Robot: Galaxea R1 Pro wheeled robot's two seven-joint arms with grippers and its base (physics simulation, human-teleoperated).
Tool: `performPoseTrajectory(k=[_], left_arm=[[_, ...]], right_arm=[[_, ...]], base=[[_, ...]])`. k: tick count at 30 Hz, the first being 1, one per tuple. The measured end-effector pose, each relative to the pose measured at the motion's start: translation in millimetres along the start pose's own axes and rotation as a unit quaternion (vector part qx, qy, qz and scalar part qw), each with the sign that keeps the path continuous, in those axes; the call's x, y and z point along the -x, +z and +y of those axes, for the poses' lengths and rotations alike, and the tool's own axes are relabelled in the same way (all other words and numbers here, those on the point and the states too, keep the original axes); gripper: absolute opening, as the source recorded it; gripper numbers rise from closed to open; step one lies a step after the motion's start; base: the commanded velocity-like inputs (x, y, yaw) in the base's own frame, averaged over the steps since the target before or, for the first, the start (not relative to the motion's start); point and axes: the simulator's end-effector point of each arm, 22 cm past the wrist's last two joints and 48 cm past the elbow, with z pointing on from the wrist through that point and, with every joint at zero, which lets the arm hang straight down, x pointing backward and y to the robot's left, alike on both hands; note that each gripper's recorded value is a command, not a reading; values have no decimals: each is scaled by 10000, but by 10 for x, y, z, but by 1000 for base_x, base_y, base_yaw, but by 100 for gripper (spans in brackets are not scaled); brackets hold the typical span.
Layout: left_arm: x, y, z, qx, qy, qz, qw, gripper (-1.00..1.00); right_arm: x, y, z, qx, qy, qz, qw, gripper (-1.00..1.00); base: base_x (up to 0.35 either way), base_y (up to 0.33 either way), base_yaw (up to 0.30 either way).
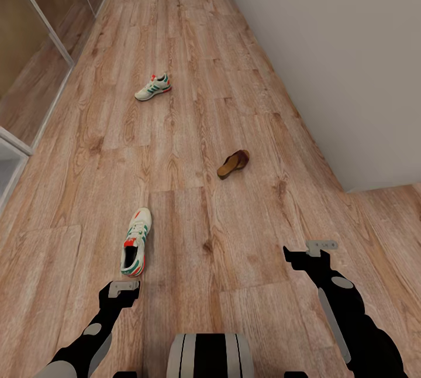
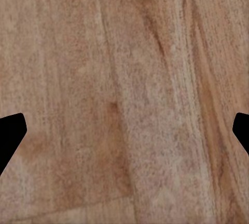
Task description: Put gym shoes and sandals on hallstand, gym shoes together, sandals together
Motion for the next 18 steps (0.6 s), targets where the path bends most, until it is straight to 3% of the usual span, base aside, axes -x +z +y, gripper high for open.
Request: performPoseTrajectory(k=[18], left_arm=[[-4, -2, -1, -2, 7, -5, 10000, 100]], right_arm=[[-3, 1, 0, 0, 0, 3, 10000, 100]], base=[[62, 0, 0]])
